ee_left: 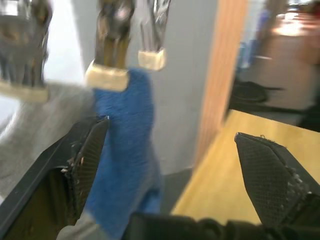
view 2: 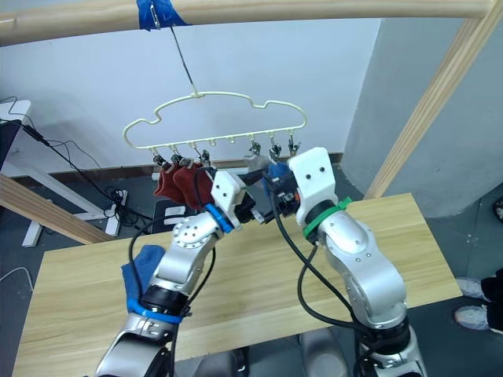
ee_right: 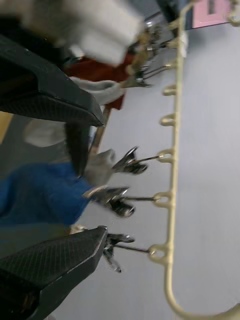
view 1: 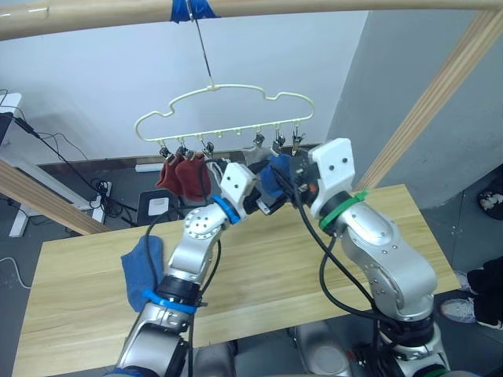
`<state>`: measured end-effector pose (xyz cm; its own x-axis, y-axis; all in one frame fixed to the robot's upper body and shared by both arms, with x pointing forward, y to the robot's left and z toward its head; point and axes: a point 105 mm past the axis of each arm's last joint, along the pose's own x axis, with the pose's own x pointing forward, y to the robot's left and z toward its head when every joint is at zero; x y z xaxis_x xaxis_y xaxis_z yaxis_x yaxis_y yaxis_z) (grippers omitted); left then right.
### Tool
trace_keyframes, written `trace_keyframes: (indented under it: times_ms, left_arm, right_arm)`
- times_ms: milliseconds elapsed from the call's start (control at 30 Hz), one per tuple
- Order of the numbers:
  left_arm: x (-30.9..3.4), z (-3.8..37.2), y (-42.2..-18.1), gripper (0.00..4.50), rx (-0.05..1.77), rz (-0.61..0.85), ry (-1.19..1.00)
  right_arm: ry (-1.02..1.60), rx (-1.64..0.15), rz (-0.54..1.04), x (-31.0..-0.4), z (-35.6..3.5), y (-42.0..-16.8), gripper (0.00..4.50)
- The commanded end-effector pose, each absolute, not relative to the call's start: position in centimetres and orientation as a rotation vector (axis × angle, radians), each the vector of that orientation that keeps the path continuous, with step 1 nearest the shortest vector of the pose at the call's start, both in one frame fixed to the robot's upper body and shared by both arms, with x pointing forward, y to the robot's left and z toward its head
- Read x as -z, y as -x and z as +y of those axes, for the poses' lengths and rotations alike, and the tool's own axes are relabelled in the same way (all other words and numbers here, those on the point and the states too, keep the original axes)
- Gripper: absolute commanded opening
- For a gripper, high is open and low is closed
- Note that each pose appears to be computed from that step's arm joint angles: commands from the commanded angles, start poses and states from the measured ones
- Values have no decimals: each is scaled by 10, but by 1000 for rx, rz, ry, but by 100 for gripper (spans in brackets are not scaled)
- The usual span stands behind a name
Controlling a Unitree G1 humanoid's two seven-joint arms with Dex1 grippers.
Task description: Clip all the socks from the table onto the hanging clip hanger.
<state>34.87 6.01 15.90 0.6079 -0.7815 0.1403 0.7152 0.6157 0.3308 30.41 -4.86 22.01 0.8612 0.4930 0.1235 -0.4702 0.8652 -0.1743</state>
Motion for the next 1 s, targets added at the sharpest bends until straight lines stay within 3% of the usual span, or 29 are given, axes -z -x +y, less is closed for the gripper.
trace_keyframes:
  times_ms: [33,200,300,433,1000]
  left_arm:
    - [-185,65,-320,447,1030,-313,-149]
    - [-193,88,-299,447,1100,-242,-124]
    - [-195,103,-289,450,1110,-188,-166]
    - [-198,109,-286,450,1100,-170,-190]
    - [-221,114,-284,450,1120,-168,-237]
  right_arm:
    - [144,-447,-246,-236,-61,-301,330]
    - [141,-410,-243,-235,-67,-305,330]
    - [134,-382,-243,-235,-71,-308,276]
    - [136,-389,-243,-235,-69,-309,140]
    - [130,-373,-208,-229,-51,-346,140]
